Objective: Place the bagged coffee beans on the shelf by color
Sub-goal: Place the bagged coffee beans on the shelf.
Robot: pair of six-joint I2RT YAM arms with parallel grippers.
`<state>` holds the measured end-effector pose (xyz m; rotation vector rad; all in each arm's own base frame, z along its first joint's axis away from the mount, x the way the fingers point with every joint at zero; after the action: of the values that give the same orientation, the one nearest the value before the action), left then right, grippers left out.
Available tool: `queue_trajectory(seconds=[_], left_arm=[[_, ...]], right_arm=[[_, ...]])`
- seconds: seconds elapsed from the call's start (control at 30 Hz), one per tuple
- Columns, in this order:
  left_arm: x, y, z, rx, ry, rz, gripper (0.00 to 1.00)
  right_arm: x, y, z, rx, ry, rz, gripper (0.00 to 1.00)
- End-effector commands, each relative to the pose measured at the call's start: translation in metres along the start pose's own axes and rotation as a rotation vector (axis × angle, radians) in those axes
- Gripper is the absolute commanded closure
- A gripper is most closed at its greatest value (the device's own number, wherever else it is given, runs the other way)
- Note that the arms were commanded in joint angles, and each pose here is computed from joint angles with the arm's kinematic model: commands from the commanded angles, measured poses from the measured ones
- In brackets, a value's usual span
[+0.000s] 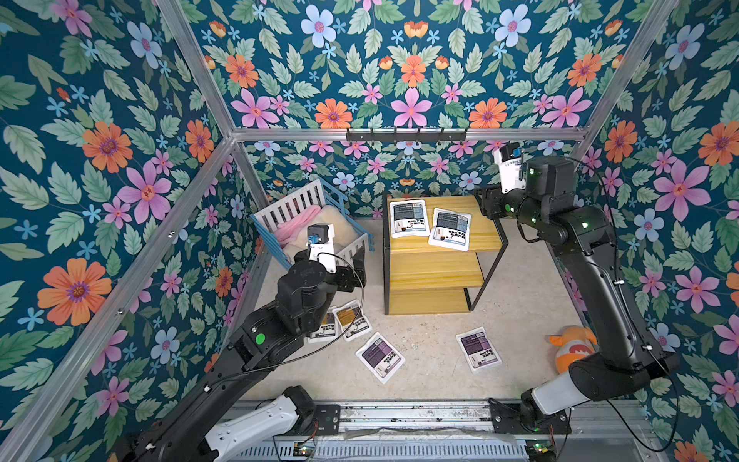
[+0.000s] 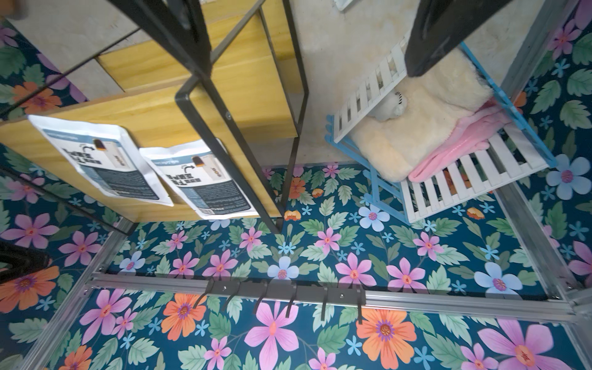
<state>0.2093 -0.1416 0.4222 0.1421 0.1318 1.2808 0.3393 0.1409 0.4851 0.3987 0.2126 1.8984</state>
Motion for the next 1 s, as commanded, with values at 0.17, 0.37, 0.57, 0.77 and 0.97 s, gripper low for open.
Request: queue_trajectory(seconds=[0.17, 0.37, 0.57, 0.77, 0.97], left_arm=[[-0.014, -0.006, 0.023, 0.038, 0.137, -0.106, 0.0], [-0.009, -0.014, 0.03, 0.075, 0.228, -0.037, 0.01], [-0.008, -0.016, 0.022, 0.092, 0.251, -0.021, 0.01], [-0.005, -0.015, 0.014, 0.095, 0.264, -0.009, 0.01], [-0.006, -0.017, 0.009, 0.111, 0.263, -0.009, 0.01]], right_arm=[[0.048, 0.052, -0.058, 0.037, -0.345, 0.009, 0.34], [0.051, 0.048, -0.084, 0.048, -0.341, -0.302, 0.32], [0.07, 0.024, -0.083, 0.038, -0.277, -0.321, 0.36], [0.083, 0.0, -0.088, 0.074, -0.225, -0.332, 0.34], [0.084, -0.015, -0.103, 0.124, -0.143, -0.347, 0.35]])
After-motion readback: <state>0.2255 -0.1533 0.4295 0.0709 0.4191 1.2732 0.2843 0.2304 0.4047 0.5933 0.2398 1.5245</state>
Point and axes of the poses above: each gripper's point midway between its finger pads, its own y axis back along the fingers, its own x axis along the line the jaws close on, z = x × y, the point moved 5 cm from there along y, back along the fingers, and after that the axes turned 6 degrees about -y, right-handed, at the moved point
